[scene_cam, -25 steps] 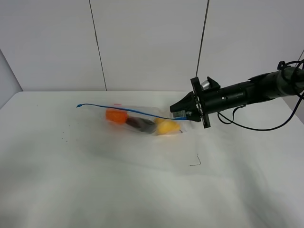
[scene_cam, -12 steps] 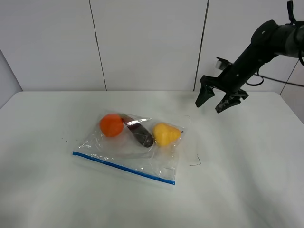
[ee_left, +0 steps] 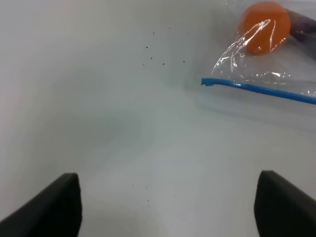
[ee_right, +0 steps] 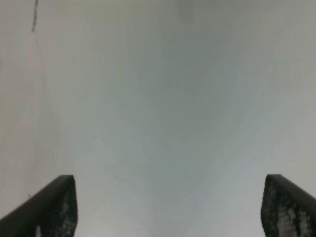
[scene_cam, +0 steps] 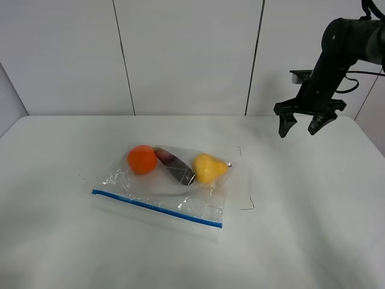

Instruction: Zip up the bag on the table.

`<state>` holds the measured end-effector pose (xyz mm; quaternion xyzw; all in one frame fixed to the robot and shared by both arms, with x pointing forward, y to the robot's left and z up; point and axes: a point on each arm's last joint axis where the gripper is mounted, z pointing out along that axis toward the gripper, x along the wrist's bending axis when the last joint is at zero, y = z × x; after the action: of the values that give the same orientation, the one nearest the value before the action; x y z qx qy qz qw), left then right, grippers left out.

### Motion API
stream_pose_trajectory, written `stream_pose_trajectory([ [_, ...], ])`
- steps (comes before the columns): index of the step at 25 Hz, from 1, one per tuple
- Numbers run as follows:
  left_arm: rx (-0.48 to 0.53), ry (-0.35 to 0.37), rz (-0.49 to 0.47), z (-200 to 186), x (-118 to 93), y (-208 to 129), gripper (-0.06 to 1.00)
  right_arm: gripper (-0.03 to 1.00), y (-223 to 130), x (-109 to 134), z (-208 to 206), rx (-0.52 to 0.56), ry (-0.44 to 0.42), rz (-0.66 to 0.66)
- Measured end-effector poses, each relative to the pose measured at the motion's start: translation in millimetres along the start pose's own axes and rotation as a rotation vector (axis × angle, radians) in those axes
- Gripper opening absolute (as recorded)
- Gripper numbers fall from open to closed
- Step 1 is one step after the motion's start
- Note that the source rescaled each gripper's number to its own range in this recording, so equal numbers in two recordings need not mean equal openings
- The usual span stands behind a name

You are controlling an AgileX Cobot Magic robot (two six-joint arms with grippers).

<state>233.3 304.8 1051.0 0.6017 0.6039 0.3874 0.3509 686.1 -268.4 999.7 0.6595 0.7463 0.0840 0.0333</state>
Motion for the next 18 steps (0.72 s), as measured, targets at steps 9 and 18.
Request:
stream_pose_trajectory([
  [9,0.0,0.0,0.0,0.0,0.0,0.0,0.89,0.95,-13.1,4.4,-39.2,-0.065,0.003,0.005],
  [18,0.0,0.0,0.0,0.0,0.0,0.0,0.89,0.95,-129.1,13.4,-69.4,0.057,0.0,0.009],
])
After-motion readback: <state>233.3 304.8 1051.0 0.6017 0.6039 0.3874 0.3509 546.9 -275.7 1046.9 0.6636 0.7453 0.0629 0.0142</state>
